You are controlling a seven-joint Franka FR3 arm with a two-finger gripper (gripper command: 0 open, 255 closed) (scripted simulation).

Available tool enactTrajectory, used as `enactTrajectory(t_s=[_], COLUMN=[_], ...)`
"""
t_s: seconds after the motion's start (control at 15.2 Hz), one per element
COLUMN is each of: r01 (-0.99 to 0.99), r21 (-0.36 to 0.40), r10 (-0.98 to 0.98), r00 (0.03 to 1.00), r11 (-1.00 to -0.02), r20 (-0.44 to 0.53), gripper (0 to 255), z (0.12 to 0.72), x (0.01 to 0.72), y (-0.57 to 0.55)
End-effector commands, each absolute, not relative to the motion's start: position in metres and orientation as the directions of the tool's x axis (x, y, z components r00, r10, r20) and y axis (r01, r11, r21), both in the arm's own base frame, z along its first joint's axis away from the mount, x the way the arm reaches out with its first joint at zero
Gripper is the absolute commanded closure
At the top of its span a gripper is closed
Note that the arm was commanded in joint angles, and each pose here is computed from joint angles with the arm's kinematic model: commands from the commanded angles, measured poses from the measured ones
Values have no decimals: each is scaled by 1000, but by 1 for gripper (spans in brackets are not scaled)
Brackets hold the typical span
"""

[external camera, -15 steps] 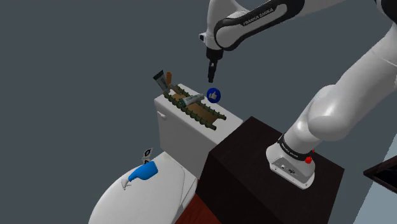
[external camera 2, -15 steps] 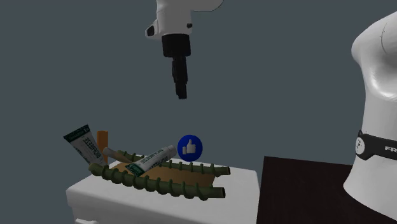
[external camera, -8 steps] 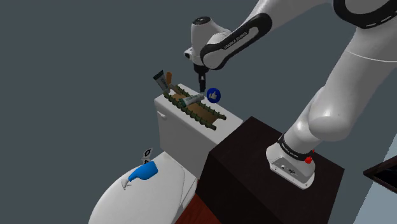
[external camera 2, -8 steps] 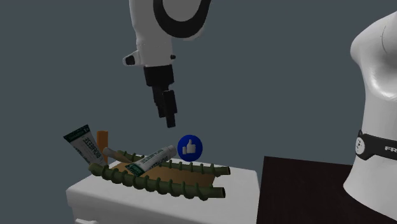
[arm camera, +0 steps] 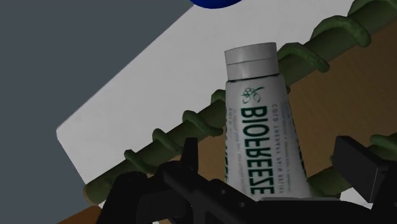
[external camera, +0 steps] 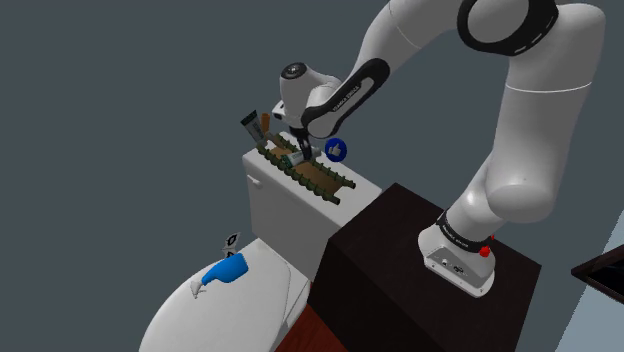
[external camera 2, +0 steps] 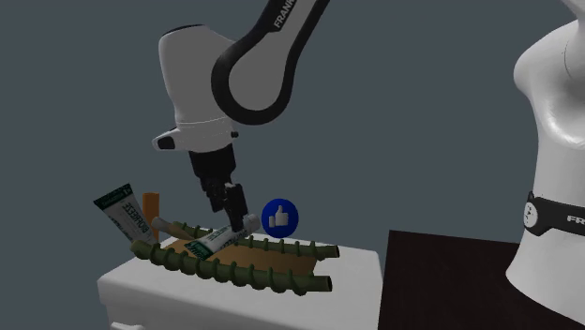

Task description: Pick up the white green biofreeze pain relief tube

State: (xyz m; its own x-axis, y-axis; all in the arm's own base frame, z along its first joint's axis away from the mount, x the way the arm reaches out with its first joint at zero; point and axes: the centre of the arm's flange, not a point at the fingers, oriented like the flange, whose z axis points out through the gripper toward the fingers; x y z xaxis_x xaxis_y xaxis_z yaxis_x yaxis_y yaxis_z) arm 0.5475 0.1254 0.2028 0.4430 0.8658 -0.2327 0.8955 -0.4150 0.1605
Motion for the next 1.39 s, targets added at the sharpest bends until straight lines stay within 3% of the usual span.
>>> enactTrajectory(t_s=[0.0, 0.4, 0.46, 1.32], r01=[898, 898, 898, 898], r21=[161, 161, 161, 161], r10=[868, 868, 868, 868], r00=[437, 437, 437, 437], r11=[-408, -408, -409, -408], r20=[-234, -234, -234, -234], gripper=[0, 0, 255, 255], z=[191, 167, 167, 188], x=[547, 547, 547, 547], y=[127, 127, 128, 127])
